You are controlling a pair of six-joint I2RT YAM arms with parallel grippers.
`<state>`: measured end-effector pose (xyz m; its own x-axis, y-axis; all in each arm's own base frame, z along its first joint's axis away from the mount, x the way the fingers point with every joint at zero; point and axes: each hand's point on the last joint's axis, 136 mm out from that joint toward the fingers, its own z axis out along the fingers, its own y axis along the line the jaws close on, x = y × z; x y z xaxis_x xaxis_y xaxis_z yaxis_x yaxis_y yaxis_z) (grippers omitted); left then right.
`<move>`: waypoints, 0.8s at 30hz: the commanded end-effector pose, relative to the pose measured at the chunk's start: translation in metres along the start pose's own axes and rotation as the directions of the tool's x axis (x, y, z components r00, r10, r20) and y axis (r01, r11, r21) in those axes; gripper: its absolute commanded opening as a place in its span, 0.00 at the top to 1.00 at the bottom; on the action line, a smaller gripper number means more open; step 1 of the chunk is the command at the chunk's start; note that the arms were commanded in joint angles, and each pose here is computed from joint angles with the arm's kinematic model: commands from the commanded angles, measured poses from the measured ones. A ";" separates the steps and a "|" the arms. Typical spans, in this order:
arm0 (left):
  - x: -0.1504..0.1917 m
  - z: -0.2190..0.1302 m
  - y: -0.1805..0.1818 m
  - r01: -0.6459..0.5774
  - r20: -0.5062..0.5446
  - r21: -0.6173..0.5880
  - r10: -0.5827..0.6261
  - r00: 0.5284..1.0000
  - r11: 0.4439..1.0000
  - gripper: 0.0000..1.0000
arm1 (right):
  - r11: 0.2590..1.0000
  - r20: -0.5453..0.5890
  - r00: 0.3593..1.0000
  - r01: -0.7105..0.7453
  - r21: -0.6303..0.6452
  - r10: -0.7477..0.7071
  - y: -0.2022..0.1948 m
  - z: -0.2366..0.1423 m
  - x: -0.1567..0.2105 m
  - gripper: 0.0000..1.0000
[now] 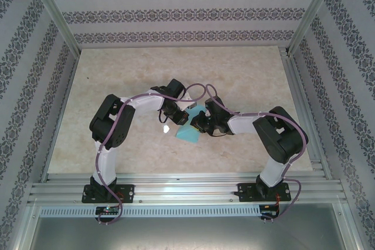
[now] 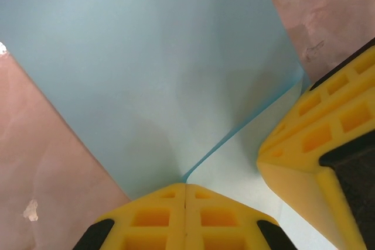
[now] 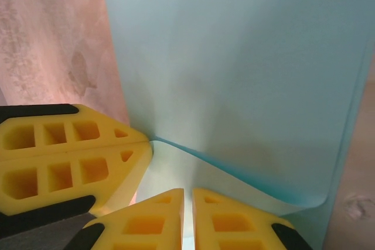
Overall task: Fold a paper plane with a square sheet of paper (fold left side to right side)
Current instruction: Fold the triangle a second time at the center of the table.
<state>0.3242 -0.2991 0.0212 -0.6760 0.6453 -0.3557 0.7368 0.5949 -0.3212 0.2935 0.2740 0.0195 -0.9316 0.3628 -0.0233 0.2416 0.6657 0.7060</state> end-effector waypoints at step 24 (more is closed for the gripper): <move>-0.044 -0.072 0.001 0.061 0.244 0.020 -0.064 0.968 0.998 0.78 | 0.985 -0.026 0.999 -0.025 0.169 0.030 -0.060 0.007 0.020 0.88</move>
<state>0.3324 -0.2967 0.0443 -0.7085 0.5813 -0.4002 0.7041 0.6211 -0.3442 0.2914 0.2715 0.0123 -0.9323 0.3598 -0.0374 0.2298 0.6690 0.7069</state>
